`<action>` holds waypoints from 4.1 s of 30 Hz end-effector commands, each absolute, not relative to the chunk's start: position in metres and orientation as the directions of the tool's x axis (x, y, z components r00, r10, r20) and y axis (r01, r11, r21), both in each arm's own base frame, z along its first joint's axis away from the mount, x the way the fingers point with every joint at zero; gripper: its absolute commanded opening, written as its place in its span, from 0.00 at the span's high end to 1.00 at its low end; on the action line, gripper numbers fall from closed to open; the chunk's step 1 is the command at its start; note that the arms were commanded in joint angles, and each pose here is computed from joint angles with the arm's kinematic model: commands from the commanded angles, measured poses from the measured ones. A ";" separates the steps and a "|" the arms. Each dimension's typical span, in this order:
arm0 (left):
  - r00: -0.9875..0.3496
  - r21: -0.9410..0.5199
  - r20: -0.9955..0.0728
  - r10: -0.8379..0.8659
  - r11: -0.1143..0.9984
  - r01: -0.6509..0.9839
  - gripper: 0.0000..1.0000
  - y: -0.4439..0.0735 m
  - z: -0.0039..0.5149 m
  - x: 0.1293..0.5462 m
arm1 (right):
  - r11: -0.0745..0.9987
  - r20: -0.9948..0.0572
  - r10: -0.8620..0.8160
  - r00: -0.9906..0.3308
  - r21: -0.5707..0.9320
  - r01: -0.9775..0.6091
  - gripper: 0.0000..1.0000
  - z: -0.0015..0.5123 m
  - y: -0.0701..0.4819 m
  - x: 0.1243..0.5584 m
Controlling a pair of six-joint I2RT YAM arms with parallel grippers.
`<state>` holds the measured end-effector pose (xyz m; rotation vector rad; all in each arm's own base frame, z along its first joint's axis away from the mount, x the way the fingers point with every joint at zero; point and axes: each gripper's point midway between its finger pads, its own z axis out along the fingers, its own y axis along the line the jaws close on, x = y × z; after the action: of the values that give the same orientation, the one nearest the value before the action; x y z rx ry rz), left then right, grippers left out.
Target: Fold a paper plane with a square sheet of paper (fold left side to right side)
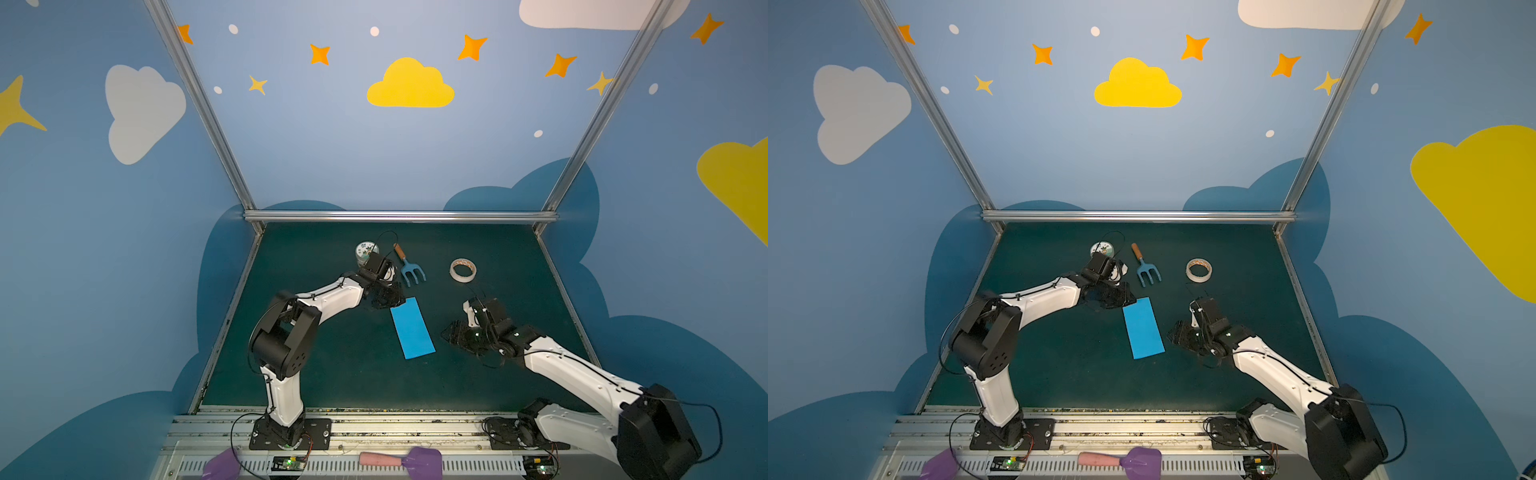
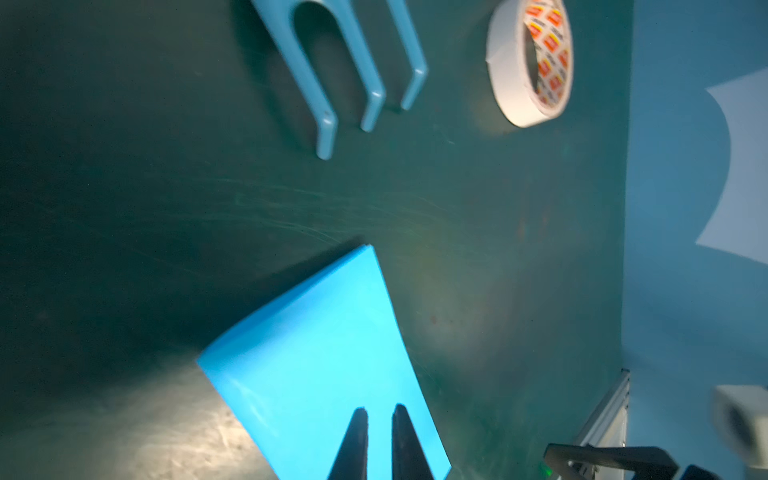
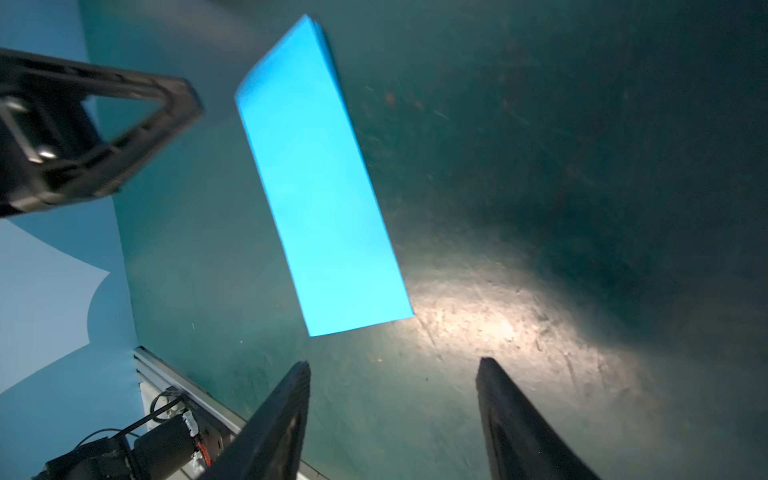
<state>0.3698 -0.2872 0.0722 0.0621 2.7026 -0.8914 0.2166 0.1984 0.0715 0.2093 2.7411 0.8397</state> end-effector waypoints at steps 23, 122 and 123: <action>-0.987 -0.478 -0.159 -0.025 0.877 0.054 0.91 -0.263 -0.002 0.364 | 0.713 -0.003 0.186 -0.983 0.689 0.133 0.38 0.037 0.236 0.212; -0.976 -0.597 -0.216 -0.001 0.792 0.131 0.78 -0.291 0.045 0.342 | 0.719 -0.017 0.218 -0.976 0.679 0.149 1.00 0.039 0.231 0.195; -0.976 -0.597 -0.216 -0.001 0.792 0.131 0.78 -0.290 0.046 0.342 | 0.721 -0.021 0.216 -0.976 0.678 0.145 1.00 0.041 0.232 0.193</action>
<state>0.3462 -0.2917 0.0472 0.0718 2.7510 -0.9472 0.1987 0.2346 0.0399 0.2842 2.8176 1.1274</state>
